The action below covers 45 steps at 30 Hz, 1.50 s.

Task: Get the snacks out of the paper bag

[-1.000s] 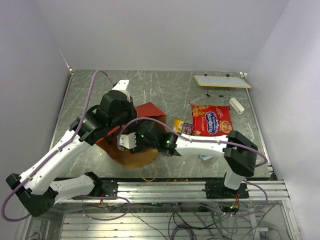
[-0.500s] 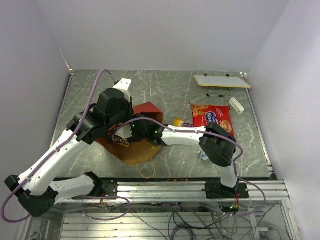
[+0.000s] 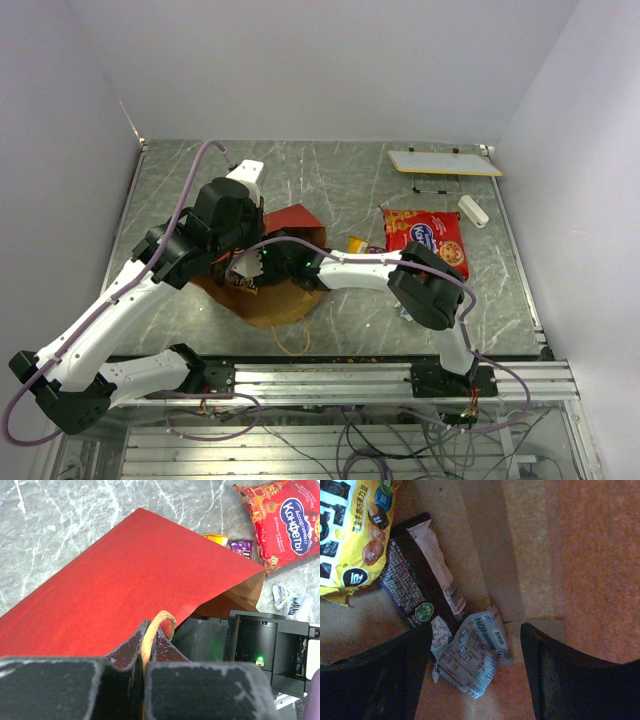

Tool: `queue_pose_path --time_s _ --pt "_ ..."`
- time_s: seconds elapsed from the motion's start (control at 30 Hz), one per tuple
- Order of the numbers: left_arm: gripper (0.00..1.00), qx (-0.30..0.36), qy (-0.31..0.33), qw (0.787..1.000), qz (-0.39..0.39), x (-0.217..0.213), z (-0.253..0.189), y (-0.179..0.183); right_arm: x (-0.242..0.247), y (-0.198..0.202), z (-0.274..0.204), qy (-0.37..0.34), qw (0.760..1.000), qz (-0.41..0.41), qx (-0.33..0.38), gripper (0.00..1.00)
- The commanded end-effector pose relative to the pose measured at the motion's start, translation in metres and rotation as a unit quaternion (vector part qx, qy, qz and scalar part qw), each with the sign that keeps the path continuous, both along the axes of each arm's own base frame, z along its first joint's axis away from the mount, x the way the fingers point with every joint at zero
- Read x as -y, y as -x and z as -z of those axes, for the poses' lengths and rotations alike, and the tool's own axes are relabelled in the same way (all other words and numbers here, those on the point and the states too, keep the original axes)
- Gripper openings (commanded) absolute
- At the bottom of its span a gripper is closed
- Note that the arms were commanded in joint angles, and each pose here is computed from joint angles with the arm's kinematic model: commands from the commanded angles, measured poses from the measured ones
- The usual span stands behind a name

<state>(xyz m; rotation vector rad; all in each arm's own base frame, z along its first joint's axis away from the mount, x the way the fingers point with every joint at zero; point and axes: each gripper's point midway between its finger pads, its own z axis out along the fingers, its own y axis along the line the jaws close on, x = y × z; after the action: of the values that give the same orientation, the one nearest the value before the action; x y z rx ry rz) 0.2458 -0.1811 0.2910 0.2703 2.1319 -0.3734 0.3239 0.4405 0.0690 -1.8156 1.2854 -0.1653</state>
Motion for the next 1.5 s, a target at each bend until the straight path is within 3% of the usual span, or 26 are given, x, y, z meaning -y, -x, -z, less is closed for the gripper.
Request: queue_pose_path --time_s 0.0,0.37,0.47,0.73,1.0,1.13,1.27,1.4,1.47 --pt "0.07 0.030 0.047 0.998 0.014 0.008 -0.029 0.003 0.035 -0.002 0.047 0.077 0.997 0.025 -0.010 0.71" --pt "0.07 0.025 0.045 0.999 0.017 0.005 -0.029 0.008 0.039 -0.024 0.058 0.107 0.993 0.051 0.027 0.69" --pt "0.07 0.023 0.038 0.999 0.008 0.001 -0.027 0.008 0.039 -0.027 0.060 0.113 0.992 0.051 0.025 0.59" --pt "0.07 0.008 0.037 0.999 0.002 0.003 -0.018 0.007 0.041 -0.017 0.056 0.115 0.993 0.015 0.020 0.23" --pt "0.07 -0.021 0.047 0.998 -0.023 0.003 -0.007 0.008 0.041 -0.013 0.041 0.105 0.994 0.002 0.012 0.06" --pt "0.07 -0.021 0.067 0.997 -0.027 0.006 -0.012 0.007 0.038 -0.007 0.026 0.089 0.996 -0.010 0.011 0.09" --pt "0.07 -0.021 0.092 0.995 -0.035 0.013 -0.014 0.003 0.043 -0.003 0.024 0.085 0.996 -0.004 0.007 0.36" --pt "0.07 -0.009 0.131 0.990 -0.044 0.021 -0.027 -0.004 0.045 0.007 0.015 0.058 0.998 -0.017 -0.003 0.51" --pt "0.07 -0.003 0.148 0.988 -0.039 0.025 -0.032 -0.004 0.044 0.013 0.015 0.048 0.999 -0.021 -0.015 0.53"
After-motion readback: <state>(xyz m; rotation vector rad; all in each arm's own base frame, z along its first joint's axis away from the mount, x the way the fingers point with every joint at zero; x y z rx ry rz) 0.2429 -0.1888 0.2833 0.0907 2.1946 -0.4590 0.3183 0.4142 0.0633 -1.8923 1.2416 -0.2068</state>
